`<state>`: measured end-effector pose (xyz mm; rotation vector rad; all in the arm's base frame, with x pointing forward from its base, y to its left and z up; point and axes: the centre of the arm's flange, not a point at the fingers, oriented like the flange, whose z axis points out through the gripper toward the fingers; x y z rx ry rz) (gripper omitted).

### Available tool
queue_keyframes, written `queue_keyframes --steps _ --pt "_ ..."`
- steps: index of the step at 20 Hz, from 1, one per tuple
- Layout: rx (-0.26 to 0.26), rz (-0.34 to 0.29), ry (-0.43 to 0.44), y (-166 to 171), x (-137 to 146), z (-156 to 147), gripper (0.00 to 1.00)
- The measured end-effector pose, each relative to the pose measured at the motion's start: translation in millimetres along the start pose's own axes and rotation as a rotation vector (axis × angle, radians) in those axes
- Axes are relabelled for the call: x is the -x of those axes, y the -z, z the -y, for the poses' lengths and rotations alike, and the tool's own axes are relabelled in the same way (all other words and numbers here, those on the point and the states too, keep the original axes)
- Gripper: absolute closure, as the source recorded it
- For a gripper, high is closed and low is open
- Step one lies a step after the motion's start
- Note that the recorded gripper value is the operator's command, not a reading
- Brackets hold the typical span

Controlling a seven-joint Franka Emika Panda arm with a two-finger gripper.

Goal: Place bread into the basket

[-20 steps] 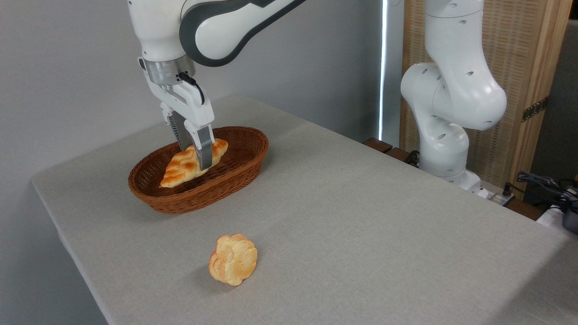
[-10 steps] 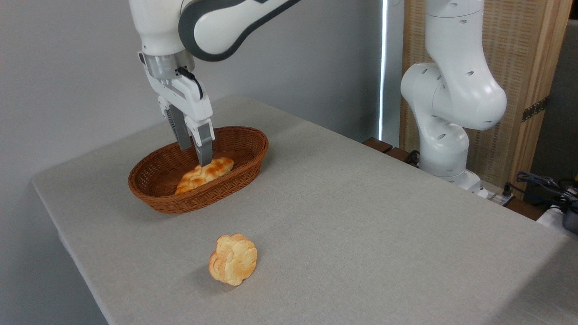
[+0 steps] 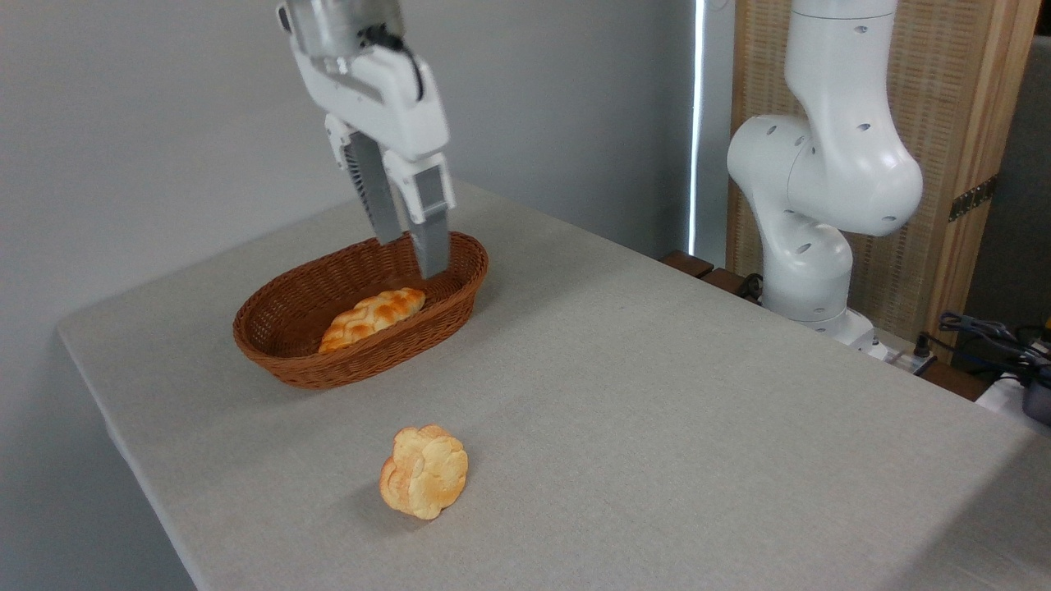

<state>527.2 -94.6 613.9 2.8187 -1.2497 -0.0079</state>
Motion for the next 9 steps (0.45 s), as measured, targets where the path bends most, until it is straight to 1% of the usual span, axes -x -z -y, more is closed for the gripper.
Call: queue_keyframes --steps 2,4,6,9 --pt "-0.01 -0.021 0.029 17.5 30.5 34.4 0.0" --pt "-0.018 -0.033 0.055 24.3 46.2 51.8 0.0" --pt "-0.023 -0.039 0.065 26.4 45.1 53.7 0.0" --pt "-0.036 -0.054 0.107 27.7 38.0 52.7 0.0"
